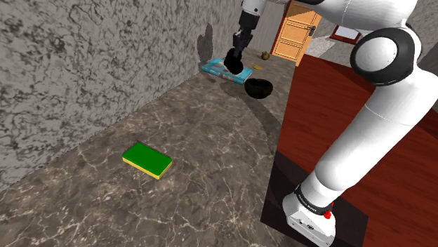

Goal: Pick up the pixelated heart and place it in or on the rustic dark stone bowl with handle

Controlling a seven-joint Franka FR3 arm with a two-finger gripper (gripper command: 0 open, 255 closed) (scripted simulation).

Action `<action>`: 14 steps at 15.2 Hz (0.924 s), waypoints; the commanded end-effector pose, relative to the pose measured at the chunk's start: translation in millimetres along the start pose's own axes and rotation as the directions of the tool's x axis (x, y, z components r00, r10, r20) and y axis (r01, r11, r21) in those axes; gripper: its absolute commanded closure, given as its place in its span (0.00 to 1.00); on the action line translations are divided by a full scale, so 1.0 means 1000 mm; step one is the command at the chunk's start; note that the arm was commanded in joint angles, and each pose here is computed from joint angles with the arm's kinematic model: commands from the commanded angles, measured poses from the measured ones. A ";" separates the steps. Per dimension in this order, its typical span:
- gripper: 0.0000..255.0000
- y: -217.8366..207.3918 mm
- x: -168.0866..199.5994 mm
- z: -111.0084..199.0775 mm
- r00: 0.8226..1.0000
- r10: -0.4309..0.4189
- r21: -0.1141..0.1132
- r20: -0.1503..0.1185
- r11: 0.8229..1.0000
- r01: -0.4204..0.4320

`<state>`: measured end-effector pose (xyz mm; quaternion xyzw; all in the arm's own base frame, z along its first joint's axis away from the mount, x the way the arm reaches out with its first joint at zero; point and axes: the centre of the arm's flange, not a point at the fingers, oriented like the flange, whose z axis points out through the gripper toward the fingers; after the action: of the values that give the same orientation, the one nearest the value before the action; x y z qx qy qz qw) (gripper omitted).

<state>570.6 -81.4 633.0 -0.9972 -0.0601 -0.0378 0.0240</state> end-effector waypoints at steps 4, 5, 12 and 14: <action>1.00 0.063 -0.021 -0.009 1.000 -0.001 0.000 0.000 1.000 0.001; 1.00 0.075 -0.025 -0.011 1.000 -0.001 0.000 0.000 1.000 0.001; 1.00 0.163 -0.052 -0.022 1.000 -0.001 0.000 0.000 1.000 0.001; 1.00 0.193 -0.061 -0.026 1.000 -0.001 0.000 0.000 1.000 0.001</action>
<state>536.9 -264.5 645.4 -0.9972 -0.0598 -0.0378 0.0241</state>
